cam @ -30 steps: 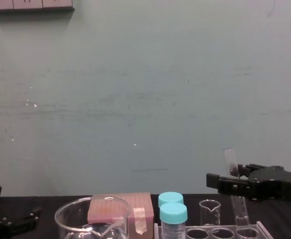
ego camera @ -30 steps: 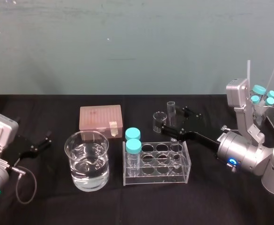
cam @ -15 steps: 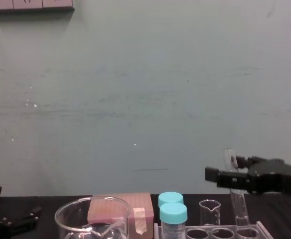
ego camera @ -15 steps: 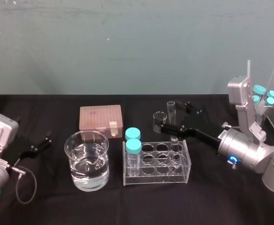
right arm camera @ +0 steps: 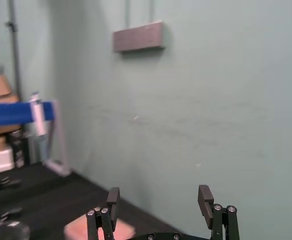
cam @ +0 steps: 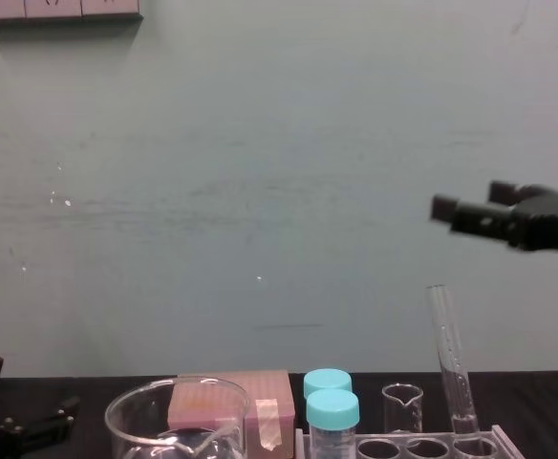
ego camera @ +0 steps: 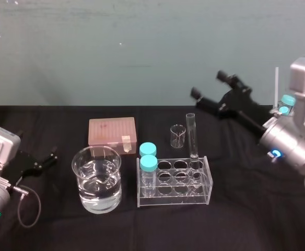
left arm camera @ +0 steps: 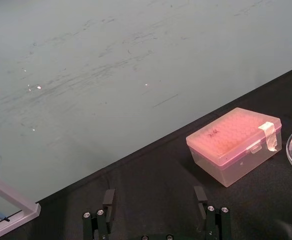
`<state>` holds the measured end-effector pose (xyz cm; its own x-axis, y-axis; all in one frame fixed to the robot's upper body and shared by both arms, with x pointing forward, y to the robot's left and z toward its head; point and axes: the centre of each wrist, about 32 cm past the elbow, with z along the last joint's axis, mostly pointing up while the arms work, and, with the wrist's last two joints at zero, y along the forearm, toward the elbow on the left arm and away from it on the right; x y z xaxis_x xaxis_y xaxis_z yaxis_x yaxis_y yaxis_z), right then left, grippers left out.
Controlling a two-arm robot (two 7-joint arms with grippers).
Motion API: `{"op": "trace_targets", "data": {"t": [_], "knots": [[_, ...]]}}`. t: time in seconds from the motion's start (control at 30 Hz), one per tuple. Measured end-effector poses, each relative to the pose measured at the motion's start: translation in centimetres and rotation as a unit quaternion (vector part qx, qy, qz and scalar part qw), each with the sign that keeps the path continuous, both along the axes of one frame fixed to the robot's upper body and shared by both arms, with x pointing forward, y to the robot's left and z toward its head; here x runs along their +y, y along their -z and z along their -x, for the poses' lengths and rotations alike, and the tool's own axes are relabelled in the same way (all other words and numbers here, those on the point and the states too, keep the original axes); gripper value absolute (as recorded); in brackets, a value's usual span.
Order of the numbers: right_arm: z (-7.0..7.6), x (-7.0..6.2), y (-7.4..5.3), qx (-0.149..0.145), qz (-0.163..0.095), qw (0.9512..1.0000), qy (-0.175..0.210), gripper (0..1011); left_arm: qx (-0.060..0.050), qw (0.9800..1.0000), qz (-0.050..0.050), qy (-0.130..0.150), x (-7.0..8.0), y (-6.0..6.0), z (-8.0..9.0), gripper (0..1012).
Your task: Hold the test tube with one hand and immerse one end into the beaker, then return it to the test tube rack.
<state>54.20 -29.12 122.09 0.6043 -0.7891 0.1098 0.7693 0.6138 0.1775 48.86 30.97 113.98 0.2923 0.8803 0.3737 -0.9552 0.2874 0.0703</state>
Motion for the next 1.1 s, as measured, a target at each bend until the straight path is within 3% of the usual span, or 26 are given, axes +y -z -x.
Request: {"op": "trace_targets", "data": {"t": [0.2, 0.33, 0.53, 0.87, 1.1], "knots": [[0.6, -1.3, 0.3, 0.008, -0.018, 0.9982, 0.056, 1003, 0.0, 1.0, 0.0, 0.0, 0.0, 0.0, 0.0, 1000], [1.3, -2.2, 1.5, 0.034, -0.022, 0.9944, 0.098, 1003, 0.0, 1.0, 0.0, 0.0, 0.0, 0.0, 0.0, 1000], [2.4, -2.8, 3.4, 0.072, -0.01, 0.9888, 0.131, 1003, 0.0, 1.0, 0.0, 0.0, 0.0, 0.0, 0.0, 1000], [3.0, -2.8, 5.6, 0.119, 0.015, 0.981, 0.153, 1003, 0.0, 1.0, 0.0, 0.0, 0.0, 0.0, 0.0, 1000], [2.7, -2.5, 6.5, 0.148, 0.029, 0.9762, 0.156, 1003, 0.0, 1.0, 0.0, 0.0, 0.0, 0.0, 0.0, 1000]]}}
